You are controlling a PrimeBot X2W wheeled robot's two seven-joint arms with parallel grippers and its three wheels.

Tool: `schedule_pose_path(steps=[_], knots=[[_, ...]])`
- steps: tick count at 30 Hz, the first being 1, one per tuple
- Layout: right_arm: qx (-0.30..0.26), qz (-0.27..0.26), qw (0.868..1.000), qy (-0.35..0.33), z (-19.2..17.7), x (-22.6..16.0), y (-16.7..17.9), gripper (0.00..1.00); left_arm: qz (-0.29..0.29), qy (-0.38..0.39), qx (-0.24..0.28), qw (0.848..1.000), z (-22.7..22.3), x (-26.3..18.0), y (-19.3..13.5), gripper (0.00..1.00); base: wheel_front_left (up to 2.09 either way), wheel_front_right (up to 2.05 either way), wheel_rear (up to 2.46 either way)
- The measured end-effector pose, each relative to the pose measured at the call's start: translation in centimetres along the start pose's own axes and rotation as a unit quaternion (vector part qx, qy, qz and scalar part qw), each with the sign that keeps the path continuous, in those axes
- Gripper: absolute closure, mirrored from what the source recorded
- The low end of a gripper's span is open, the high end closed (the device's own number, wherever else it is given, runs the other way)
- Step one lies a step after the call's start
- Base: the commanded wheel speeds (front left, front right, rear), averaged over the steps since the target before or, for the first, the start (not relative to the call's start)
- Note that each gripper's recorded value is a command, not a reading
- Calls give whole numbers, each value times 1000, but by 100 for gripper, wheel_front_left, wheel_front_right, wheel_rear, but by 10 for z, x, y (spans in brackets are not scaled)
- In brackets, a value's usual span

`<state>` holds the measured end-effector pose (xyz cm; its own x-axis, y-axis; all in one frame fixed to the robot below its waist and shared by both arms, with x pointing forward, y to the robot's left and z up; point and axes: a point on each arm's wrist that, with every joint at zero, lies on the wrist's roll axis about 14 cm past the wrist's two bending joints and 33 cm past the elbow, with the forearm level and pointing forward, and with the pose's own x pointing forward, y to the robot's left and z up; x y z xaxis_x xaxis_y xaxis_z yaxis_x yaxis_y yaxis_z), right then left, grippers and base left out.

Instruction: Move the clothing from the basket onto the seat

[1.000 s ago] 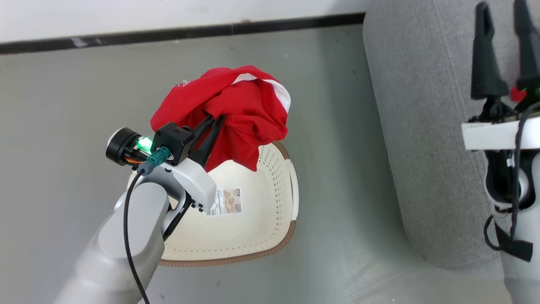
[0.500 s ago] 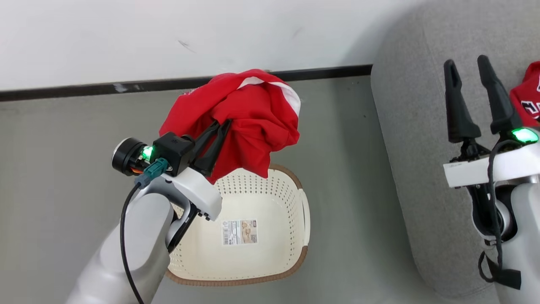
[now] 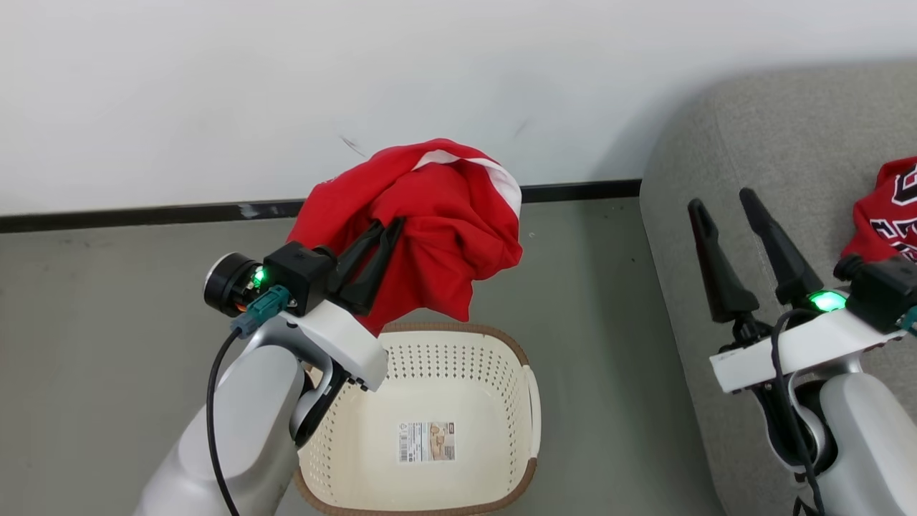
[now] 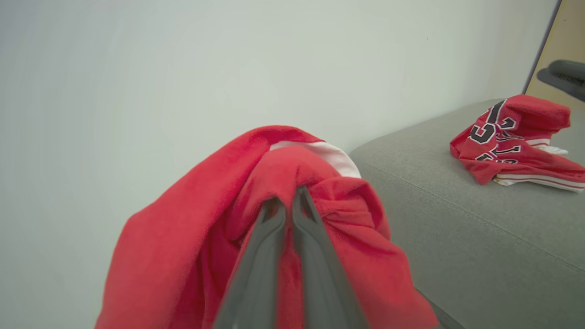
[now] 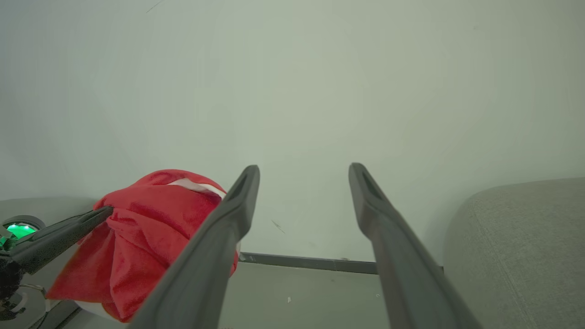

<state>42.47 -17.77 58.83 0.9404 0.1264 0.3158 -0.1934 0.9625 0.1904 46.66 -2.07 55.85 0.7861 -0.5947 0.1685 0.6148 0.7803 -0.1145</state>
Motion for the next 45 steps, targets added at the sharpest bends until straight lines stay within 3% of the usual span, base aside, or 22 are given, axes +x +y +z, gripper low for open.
schedule_pose_path(steps=[18,33,45], knots=[[10,123,991,50,-19,-28,76,0,-16,-24,18,999,34,-19,-26,100,0,0,0],[-29,227,969,97,-46,-36,124,0,-33,-16,19,999,39,-30,-42,100,0,0,0],[-37,265,956,120,-62,-34,145,0,-54,-6,18,998,36,-37,-60,100,0,0,0]])
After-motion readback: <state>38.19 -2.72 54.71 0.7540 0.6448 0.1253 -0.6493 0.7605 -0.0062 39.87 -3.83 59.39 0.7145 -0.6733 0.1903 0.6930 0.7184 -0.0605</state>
